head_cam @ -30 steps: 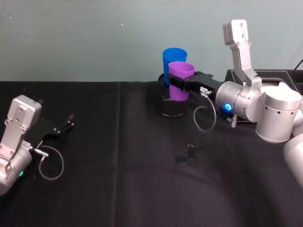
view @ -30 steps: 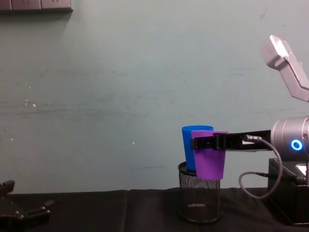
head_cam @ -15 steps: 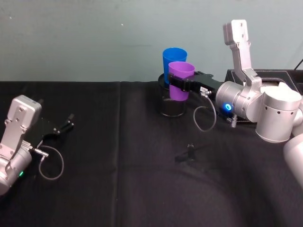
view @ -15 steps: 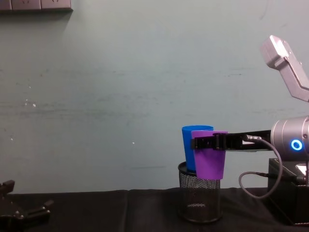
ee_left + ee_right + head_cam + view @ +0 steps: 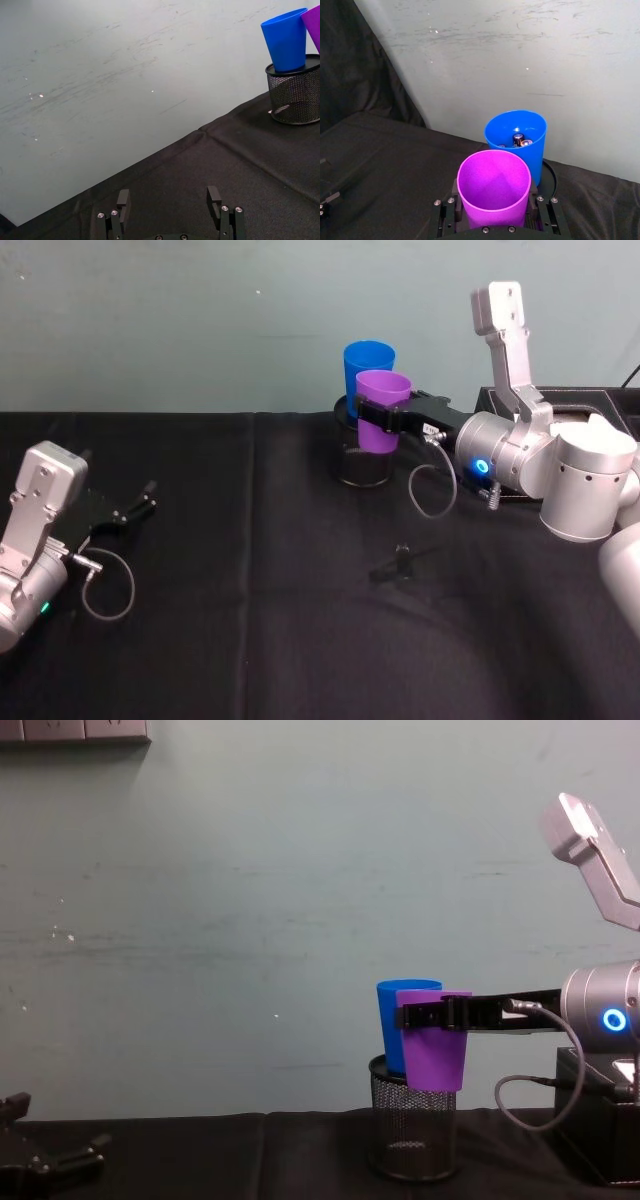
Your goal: Pick up one cup with a gripper and tap it against the other cup.
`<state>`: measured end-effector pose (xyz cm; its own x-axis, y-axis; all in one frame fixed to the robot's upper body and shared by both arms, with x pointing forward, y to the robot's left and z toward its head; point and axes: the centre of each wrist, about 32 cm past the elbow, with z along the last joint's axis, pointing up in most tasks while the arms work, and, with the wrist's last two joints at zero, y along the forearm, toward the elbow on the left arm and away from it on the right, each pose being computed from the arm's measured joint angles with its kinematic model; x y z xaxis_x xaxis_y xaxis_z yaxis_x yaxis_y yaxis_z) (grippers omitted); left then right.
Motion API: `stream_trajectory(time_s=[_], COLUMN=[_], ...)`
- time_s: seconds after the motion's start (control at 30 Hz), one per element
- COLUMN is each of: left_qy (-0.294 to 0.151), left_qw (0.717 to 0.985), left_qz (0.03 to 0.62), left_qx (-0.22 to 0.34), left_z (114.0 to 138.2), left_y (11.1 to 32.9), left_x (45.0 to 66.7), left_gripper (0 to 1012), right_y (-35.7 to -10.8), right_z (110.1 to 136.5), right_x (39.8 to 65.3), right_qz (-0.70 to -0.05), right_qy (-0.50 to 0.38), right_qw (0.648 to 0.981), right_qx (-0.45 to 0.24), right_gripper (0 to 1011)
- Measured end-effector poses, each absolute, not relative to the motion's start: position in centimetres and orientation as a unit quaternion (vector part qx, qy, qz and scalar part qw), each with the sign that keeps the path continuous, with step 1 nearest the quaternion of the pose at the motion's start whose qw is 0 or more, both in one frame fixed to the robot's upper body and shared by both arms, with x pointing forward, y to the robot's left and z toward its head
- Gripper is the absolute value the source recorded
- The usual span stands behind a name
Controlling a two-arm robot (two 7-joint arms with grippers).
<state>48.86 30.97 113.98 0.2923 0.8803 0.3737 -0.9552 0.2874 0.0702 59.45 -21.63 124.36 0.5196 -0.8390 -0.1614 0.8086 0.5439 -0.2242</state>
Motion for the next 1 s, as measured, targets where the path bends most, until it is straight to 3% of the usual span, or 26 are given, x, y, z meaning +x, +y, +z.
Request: stream_trajectory(time_s=[1.0], left_qy=[-0.132], left_qw=[0.791], left_qz=[0.58], left_qx=[0.141], left_z=[113.98], left_y=[30.96], left_x=[48.86], left_gripper=[1000], right_y=[-21.63], right_z=[124.36], right_x=[59.45], right_qz=[-0.474], right_qy=[0.126], right_qw=[0.87], right_qx=[-0.06], right_gripper=[726])
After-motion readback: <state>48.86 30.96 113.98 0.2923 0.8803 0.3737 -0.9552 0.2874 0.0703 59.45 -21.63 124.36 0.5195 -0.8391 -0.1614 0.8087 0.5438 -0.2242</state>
